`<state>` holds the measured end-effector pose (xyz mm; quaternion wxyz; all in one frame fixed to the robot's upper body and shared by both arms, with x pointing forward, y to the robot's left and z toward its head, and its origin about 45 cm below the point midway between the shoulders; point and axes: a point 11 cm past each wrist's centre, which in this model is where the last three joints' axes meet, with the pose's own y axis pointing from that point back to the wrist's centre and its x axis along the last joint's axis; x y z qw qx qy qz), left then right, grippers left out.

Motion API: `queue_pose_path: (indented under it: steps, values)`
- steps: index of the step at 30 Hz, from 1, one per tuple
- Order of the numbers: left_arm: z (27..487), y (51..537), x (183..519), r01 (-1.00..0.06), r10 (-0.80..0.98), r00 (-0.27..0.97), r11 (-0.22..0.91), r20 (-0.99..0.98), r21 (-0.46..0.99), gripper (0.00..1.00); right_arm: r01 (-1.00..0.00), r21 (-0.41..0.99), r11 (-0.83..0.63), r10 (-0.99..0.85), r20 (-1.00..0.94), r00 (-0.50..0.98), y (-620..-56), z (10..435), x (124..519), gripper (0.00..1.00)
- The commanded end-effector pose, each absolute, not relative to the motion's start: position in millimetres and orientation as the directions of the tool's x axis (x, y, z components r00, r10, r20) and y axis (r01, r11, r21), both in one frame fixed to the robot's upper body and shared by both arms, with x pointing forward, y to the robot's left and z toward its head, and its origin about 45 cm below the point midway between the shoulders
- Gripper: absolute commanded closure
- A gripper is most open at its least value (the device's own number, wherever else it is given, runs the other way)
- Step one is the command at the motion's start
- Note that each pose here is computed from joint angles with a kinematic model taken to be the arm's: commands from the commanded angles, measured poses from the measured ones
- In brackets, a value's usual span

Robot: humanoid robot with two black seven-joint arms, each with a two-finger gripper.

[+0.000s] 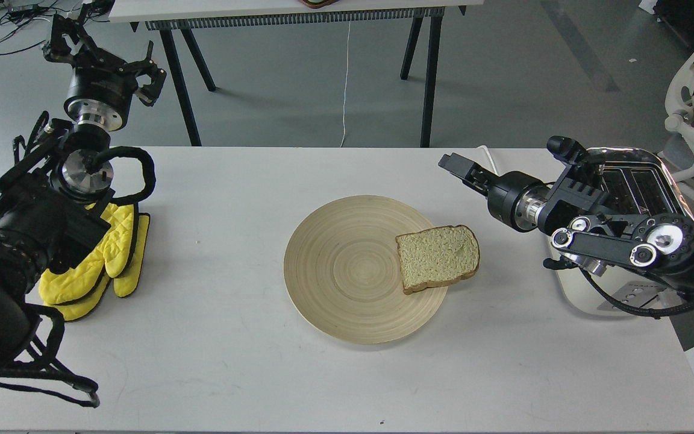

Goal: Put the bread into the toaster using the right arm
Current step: 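Lower the right gripper to the bread slice in the bowl and grasp it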

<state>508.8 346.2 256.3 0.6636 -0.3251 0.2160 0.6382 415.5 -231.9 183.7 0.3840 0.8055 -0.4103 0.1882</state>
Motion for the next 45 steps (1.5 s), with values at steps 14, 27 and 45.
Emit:
queue_pose_path:
  steps: [14, 27, 45]
  values:
    - [255, 345, 509, -0.988, 0.708, 0.092, -0.022, -0.7, -0.152, 0.0, -0.743, 0.611, -0.275, -0.457, 0.597, 0.66, -262, 125, 375, 0.18]
    - [254, 343, 509, -0.988, 0.708, 0.094, -0.019, -0.7, -0.151, 0.0, -0.732, 0.616, -0.29, -0.492, 0.56, 0.666, -256, 110, 363, 0.32]
    - [254, 344, 509, -0.988, 0.707, 0.091, -0.024, -0.701, -0.152, 0.0, -0.731, 0.604, -0.317, -0.524, 0.531, 0.666, -242, 105, 359, 0.66]
